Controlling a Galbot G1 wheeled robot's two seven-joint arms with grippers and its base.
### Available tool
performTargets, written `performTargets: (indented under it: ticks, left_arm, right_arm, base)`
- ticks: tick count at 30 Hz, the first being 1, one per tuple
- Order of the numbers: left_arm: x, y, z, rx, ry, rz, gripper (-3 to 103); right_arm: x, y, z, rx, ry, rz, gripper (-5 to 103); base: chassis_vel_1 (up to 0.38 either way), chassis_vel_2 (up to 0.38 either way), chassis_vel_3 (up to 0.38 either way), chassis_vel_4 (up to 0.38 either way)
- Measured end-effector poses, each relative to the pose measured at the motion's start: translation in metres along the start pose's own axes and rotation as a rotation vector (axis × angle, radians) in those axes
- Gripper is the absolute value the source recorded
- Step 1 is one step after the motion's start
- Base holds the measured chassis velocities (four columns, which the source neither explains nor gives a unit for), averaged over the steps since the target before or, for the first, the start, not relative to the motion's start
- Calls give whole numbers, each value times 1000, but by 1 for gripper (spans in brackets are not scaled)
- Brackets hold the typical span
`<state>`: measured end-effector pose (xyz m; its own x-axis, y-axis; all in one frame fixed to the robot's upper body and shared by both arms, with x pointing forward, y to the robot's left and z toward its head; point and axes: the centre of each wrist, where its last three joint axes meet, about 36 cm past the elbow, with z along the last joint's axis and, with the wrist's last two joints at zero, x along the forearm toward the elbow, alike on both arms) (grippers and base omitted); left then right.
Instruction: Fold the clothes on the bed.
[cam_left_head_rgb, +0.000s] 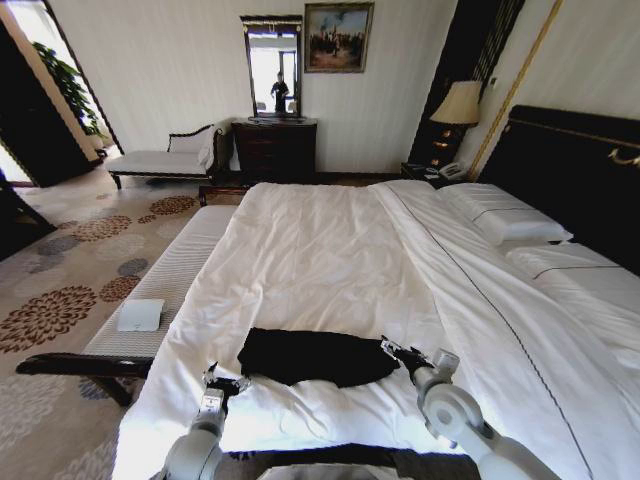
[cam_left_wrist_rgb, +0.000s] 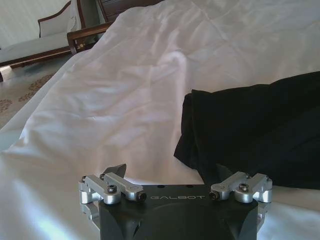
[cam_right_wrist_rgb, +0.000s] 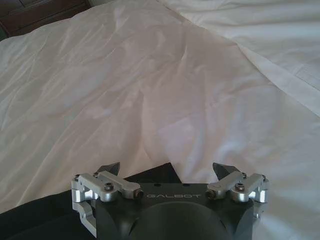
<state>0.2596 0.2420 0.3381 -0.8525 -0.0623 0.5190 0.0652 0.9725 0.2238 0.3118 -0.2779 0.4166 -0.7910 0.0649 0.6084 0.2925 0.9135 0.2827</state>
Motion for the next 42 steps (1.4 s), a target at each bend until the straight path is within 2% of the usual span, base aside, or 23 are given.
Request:
performTargets:
  ticks: [6,7,9,11,15,18,19,20,21,23,24,25,27,30,32,33,34,37,38,40,42]
  left_arm:
    - [-4,-1,3,3,7,-6,100]
    - [-5,0,3,4,8,-8,100]
    - [-6,0,5,4,12,-13,100]
    - [-6,0,5,4,13,-13,100]
    - [-8,3,7,2,18,-22,100]
    - [-10,4,9,0,21,-25,100]
    - [-11,5,10,-2,23,-27,100]
    - [-13,7,12,-5,27,-31,100]
    - [-13,7,12,-5,27,-31,100]
    - [-15,9,17,-16,32,-37,100]
    - [-15,9,18,-19,33,-38,100]
    - [-16,10,20,-23,34,-40,100]
    - [-16,10,20,-24,35,-40,100]
    - [-18,11,20,-24,33,-44,100]
    - [-19,11,20,-25,33,-45,100]
    - [-20,12,20,-27,32,-48,100]
    - [-21,14,20,-29,32,-52,100]
    - [-21,15,20,-31,30,-55,100]
    - [-21,17,20,-33,29,-58,100]
    - [-21,18,19,-32,26,-60,100]
    - [-21,18,17,-30,20,-61,100]
  right_arm:
    - [0,-1,-7,-45,11,-33,100]
    - [0,-1,-7,-50,12,-39,103]
    - [-1,-2,-7,-56,16,-59,95]
    - [-1,-2,-7,-57,17,-63,95]
    - [0,-1,0,-54,25,-101,74]
    - [3,2,0,-50,21,-116,74]
    - [5,3,0,-46,17,-124,63]
    - [7,5,-1,-38,8,-134,58]
    - [7,5,-1,-38,8,-134,58]
    - [10,8,-4,-27,-10,-148,45]
    - [10,8,-5,-26,-14,-151,45]
    - [11,11,-8,-29,-25,-163,54]
    - [12,13,-9,-33,-26,-170,54]
    - [13,15,-3,-25,-13,-175,71]
    - [14,15,0,-17,-7,-173,71]
    - [15,15,5,-4,0,-169,77]
    - [16,14,11,8,11,-167,87]
    - [19,13,19,23,27,-166,92]
    - [22,13,25,36,37,-170,97]
    - [27,11,34,69,60,-168,99]
    - [32,5,44,140,102,-127,100]
  base:
    - [0,0,0,0]
    - [0,0,0,0]
    - [0,0,0,0]
    - [0,0,0,0]
    - [0,0,0,0]
    - [0,0,0,0]
    - [0,0,0,0]
    - [0,0,0,0]
    - [0,0,0,0]
    - [0,0,0,0]
    - [0,0,0,0]
    - [0,0,0,0]
    - [0,0,0,0]
    - [0,0,0,0]
    - [0,0,0,0]
    - [0,0,0,0]
    - [0,0,0,0]
    - [0,0,0,0]
    - [0,0,0,0]
    - [0,0,0,0]
    - [0,0,0,0]
